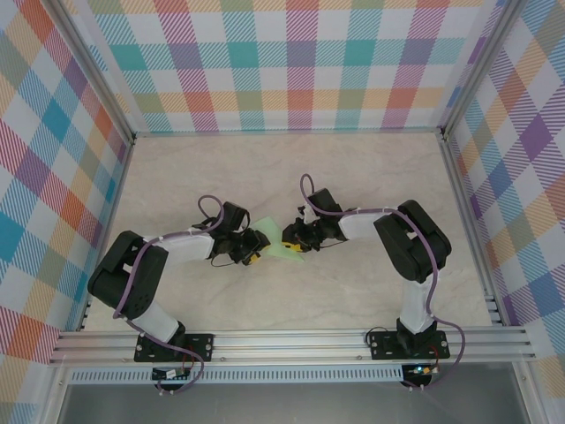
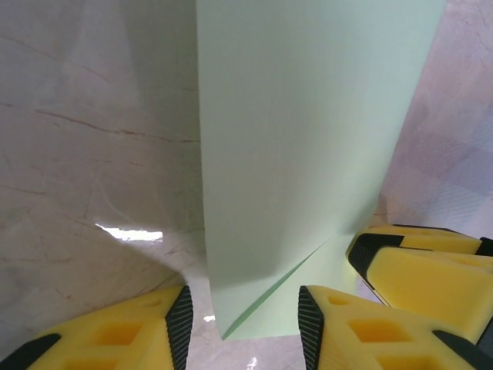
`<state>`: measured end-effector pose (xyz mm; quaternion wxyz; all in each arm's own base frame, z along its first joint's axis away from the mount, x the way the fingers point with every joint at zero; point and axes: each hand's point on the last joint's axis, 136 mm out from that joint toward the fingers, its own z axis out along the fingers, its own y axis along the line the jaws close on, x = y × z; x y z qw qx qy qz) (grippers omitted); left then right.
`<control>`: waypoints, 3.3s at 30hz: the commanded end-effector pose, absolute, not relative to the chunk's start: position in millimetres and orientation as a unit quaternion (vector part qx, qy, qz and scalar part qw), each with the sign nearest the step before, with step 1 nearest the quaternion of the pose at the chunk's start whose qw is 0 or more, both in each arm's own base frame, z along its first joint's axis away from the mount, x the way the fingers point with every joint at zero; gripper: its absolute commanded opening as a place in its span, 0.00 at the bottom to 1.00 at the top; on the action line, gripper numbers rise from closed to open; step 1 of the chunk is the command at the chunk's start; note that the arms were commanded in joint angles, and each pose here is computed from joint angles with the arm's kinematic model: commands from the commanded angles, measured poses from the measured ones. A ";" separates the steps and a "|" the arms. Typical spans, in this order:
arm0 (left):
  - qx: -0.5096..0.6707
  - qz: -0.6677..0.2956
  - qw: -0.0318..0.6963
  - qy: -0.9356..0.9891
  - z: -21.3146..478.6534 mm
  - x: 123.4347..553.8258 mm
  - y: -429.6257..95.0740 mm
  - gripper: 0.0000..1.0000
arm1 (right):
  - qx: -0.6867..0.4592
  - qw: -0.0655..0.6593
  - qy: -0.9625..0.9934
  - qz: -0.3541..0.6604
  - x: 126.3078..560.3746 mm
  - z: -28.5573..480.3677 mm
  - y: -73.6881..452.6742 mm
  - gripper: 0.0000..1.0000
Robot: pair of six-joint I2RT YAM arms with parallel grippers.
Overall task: Fold a paper plane with a square sheet of paper (pick it up from the middle)
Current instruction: Fold the wing for the fifth time at the center of the table.
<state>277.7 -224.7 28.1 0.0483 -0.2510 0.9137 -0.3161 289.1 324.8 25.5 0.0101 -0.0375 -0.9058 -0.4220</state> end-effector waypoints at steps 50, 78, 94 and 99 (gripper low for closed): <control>-0.247 -0.325 0.058 0.911 66.5 299.4 -244.3 0.04 | 0.506 -0.429 -0.721 -0.201 253.8 43.8 358.7 0.38; -0.250 -0.314 0.054 0.914 66.1 294.8 -239.9 0.05 | 0.468 -0.470 -0.726 -0.183 279.2 54.0 368.1 0.27; -0.268 -0.278 0.103 0.917 90.1 304.1 -195.2 0.42 | 0.428 -0.402 -0.767 -0.258 268.6 44.0 364.6 0.05; -0.283 -0.263 0.140 0.912 105.8 306.1 -166.0 0.61 | 0.368 -0.363 -0.797 -0.314 270.1 46.8 361.9 0.03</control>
